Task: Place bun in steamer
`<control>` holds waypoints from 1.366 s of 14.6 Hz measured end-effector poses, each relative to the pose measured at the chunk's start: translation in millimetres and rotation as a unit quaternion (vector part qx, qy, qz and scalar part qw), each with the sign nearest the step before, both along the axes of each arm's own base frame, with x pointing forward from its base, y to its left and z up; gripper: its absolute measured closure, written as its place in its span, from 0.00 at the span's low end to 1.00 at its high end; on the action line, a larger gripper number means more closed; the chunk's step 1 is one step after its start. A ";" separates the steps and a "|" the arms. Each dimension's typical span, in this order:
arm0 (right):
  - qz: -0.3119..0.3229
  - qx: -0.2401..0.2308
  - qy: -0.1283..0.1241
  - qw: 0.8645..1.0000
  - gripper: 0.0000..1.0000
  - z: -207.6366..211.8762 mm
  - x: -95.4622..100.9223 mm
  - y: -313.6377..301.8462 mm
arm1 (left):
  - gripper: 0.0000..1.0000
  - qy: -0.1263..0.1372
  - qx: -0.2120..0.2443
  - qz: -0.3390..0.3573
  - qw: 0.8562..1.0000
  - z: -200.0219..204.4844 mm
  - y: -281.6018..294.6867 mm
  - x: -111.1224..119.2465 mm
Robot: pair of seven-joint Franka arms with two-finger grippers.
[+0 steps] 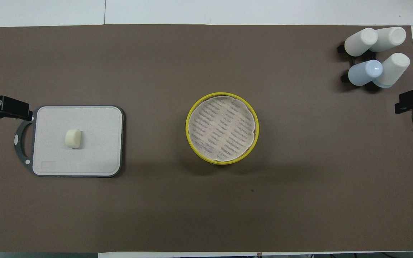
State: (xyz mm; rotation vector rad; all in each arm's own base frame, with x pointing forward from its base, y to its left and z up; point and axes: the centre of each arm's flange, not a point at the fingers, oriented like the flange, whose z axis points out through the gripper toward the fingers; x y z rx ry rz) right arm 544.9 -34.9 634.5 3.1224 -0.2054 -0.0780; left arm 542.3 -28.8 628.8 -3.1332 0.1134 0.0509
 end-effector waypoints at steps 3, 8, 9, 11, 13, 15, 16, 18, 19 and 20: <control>0.001 0.000 0.000 1.000 0.00 0.2 0.0 1.5 | 0.00 0.000 0.000 0.000 1.000 0.0 0.0 0.0; 0.044 0.012 -0.003 0.999 0.00 6.4 -1.7 97.0 | 0.00 0.000 0.000 0.000 1.000 -0.3 0.0 0.0; 0.039 0.011 -0.007 0.999 0.00 12.6 -3.9 139.7 | 0.00 0.001 0.000 0.000 1.000 -1.8 0.1 0.2; 0.028 0.013 -0.007 1.000 0.00 14.1 -3.4 232.6 | 0.00 -0.004 0.001 0.004 1.000 -18.3 5.1 2.6; 0.015 0.014 -0.005 1.000 0.00 -9.7 4.4 327.1 | 0.00 -0.018 0.000 0.018 1.000 -65.5 24.0 3.5; 0.015 0.011 -0.019 1.000 0.00 -47.4 3.2 413.5 | 0.00 -0.022 -0.001 0.022 1.000 -128.2 45.2 -4.0; 0.015 0.011 -0.027 0.999 0.00 -64.3 -3.8 448.8 | 0.00 -0.023 -0.001 0.022 1.000 -158.9 52.3 -8.0; 0.021 0.014 -0.042 0.999 0.00 -93.6 -18.0 494.4 | 0.00 -0.024 0.000 0.022 0.999 -210.1 56.1 -13.4; 0.026 0.019 -0.048 0.998 0.00 -108.3 -21.7 504.2 | 0.00 -0.022 0.000 0.020 1.000 -230.3 54.1 -13.8; 0.029 0.023 -0.052 0.998 0.00 -123.6 -24.0 507.4 | 0.00 -0.020 0.001 0.017 1.000 -246.2 51.2 -13.0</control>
